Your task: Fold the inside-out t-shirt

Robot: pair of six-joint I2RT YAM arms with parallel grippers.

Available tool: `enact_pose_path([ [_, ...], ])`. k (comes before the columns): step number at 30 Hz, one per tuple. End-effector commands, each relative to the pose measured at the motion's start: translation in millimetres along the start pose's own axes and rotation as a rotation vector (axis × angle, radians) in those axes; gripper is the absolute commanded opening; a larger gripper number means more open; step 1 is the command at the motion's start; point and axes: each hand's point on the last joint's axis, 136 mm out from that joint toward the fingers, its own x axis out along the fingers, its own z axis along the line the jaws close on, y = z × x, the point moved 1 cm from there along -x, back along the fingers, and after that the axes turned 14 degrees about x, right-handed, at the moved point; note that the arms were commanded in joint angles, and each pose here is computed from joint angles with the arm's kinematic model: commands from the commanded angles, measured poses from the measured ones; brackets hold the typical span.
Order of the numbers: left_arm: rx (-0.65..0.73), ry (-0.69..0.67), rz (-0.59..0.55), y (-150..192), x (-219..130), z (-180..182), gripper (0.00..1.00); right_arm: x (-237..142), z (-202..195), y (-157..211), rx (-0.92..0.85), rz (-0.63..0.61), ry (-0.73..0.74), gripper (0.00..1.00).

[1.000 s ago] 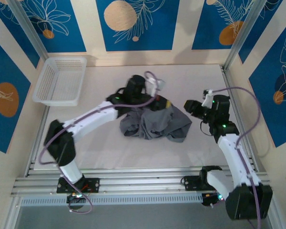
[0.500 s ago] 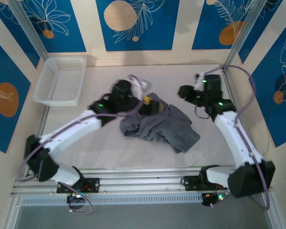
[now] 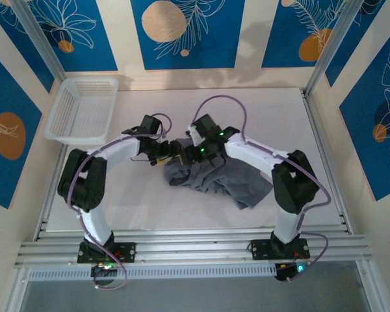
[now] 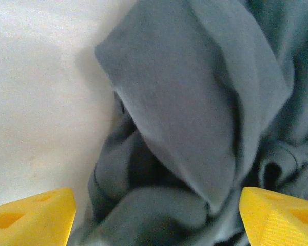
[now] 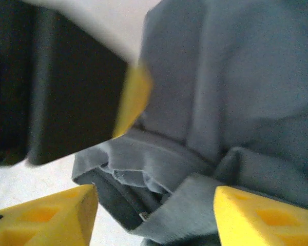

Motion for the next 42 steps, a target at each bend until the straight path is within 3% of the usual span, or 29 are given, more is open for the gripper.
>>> enact_pose_path([
  [1,0.004,0.033,-0.112,-41.6,4.2,-13.0,0.83,20.8,12.7,5.7,-0.111,0.006,0.018,0.66],
  [4,-0.016,0.020,-0.131,-51.9,18.2,-4.9,0.77,41.6,8.7,12.1,-0.181,0.015,0.072,0.65],
  [6,-0.028,0.033,-0.140,-57.7,24.1,-3.5,0.63,50.6,3.4,13.1,-0.218,0.006,0.106,0.60],
  [9,-0.034,0.051,-0.140,-63.7,27.0,-2.6,0.11,48.7,-5.8,6.6,-0.227,-0.037,0.147,0.24],
  [10,-0.030,0.054,-0.143,-65.8,23.6,-3.3,0.00,43.4,-8.3,3.0,-0.226,-0.064,0.149,0.15],
  [12,-0.019,0.046,-0.164,-71.1,8.4,-2.3,0.00,26.9,-11.6,-4.4,-0.228,-0.131,0.131,0.00],
  [18,0.026,-0.024,-0.297,-90.8,-104.8,-7.5,0.00,-60.0,-36.4,-23.8,-0.184,-0.410,0.059,0.00],
  [22,0.120,-0.003,-0.405,-95.9,-189.0,-45.4,0.00,-114.0,-67.5,-23.2,-0.158,-0.593,0.088,0.00],
  [25,0.173,0.055,-0.432,-91.7,-216.3,-73.4,0.00,-125.8,-88.2,-10.3,-0.135,-0.617,0.115,0.00],
  [30,0.194,0.021,-0.375,-81.5,-199.2,-78.0,0.00,-106.0,-109.2,31.1,-0.026,-0.531,0.094,0.00],
  [34,0.148,-0.023,-0.287,-77.4,-158.6,-56.8,0.00,-78.2,-99.4,71.3,0.107,-0.442,-0.078,0.00],
  [35,0.148,-0.013,-0.268,-77.1,-149.3,-57.0,0.00,-75.1,-98.6,76.1,0.128,-0.428,-0.080,0.05],
  [38,0.177,0.023,-0.207,-73.0,-121.7,-67.0,0.00,-81.7,-75.8,76.0,0.120,-0.364,-0.165,0.35],
  [42,0.213,0.038,-0.140,-62.9,-92.7,-84.1,0.00,-100.2,-36.4,42.8,0.020,-0.363,-0.193,0.45],
])
